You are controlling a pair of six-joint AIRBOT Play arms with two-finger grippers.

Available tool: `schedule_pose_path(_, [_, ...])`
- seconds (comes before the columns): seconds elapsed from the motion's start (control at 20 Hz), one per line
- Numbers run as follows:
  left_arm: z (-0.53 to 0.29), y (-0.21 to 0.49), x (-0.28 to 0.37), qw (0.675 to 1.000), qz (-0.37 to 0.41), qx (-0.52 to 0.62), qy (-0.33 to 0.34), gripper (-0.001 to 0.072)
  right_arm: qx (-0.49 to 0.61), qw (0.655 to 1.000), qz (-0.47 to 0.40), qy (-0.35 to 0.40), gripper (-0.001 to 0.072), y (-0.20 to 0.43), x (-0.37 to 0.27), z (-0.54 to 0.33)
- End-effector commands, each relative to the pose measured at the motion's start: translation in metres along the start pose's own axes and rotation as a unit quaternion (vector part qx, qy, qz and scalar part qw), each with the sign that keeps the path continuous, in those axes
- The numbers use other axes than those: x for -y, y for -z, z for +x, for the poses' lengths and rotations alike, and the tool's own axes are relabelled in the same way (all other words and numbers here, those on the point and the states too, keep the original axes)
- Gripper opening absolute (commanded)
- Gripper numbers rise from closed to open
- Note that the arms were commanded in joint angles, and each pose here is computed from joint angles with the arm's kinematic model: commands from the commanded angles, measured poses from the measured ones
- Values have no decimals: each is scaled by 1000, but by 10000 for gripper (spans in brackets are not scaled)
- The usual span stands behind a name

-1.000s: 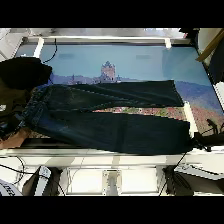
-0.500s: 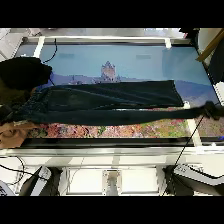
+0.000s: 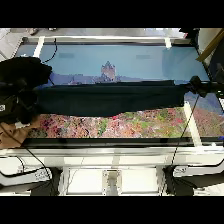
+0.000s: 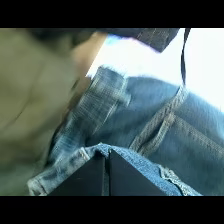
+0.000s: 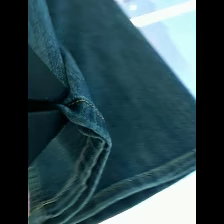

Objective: Fold the clothes and pants, and hang the long-sleeved shirts on hangers.

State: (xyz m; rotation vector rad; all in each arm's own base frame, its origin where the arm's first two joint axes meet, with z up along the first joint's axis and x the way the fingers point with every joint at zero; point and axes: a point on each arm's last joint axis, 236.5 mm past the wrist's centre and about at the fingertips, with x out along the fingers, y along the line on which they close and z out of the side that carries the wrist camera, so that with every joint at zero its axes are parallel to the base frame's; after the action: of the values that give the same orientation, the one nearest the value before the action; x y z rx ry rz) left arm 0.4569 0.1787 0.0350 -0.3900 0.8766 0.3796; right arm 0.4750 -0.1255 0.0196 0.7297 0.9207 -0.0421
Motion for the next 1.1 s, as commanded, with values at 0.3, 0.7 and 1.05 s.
schedule_pose_path(0.3, [68, -16, 27, 1000, -16, 20, 6, 72, 100, 994, 52, 12, 543, -47, 0, 54])
schedule_pose_path(0.7, [-48, -74, 78, 989, 11, 134, 58, 459, -24, 996, -2, 82, 566, -26, 40, 0])
schedule_pose_path(1.05, [-87, 34, 316, 915, 315, 136, 213, 401, -150, 986, -5, 71, 546, 10, 78, 26])
